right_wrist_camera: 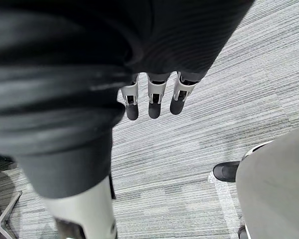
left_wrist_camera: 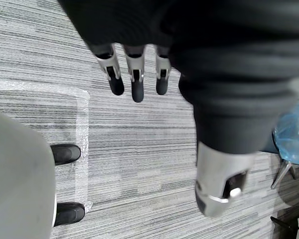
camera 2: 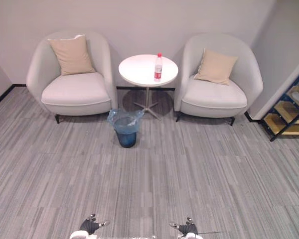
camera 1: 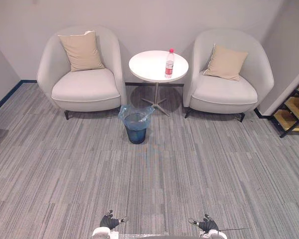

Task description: Gather rubbish on tea table into small bin, then transfer packed bag to large trash can.

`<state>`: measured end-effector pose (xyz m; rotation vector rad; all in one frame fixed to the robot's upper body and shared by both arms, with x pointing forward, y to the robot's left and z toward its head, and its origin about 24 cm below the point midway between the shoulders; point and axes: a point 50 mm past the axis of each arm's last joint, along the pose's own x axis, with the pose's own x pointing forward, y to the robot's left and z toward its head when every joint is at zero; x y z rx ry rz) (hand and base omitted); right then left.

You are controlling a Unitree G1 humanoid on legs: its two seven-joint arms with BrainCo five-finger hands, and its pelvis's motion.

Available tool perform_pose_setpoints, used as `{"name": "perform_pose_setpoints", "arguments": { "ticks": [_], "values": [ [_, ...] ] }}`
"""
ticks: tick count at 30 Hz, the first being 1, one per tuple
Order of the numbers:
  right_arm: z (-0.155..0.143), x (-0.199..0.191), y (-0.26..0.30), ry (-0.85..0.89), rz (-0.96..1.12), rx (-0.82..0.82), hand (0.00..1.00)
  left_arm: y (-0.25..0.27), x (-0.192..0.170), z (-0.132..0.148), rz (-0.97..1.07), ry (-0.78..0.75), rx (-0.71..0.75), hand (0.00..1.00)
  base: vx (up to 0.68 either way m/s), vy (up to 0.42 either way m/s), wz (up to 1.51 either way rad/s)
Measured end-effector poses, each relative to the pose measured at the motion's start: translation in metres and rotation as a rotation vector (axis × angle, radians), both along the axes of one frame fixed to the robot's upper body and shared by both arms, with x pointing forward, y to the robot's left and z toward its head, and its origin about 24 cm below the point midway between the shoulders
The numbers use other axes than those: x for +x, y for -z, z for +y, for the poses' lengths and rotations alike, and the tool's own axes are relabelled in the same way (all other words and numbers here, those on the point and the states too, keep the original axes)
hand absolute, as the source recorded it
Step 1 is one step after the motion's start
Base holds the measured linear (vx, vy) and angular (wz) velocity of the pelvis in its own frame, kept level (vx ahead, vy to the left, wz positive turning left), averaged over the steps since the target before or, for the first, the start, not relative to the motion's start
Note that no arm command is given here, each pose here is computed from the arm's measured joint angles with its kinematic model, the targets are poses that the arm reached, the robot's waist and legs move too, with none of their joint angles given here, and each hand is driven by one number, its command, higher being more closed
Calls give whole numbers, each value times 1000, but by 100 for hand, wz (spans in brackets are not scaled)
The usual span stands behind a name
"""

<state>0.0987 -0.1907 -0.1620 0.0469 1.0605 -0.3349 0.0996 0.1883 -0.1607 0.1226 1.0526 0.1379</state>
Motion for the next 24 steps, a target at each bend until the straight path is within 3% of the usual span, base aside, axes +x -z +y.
{"name": "perform_pose_setpoints", "arguments": {
  "ticks": [24],
  "values": [
    [-3,15,-4,-18,-28,3,0,-3,17,-5,-21,109,8,0,3,-30,-20]
  ]
}}
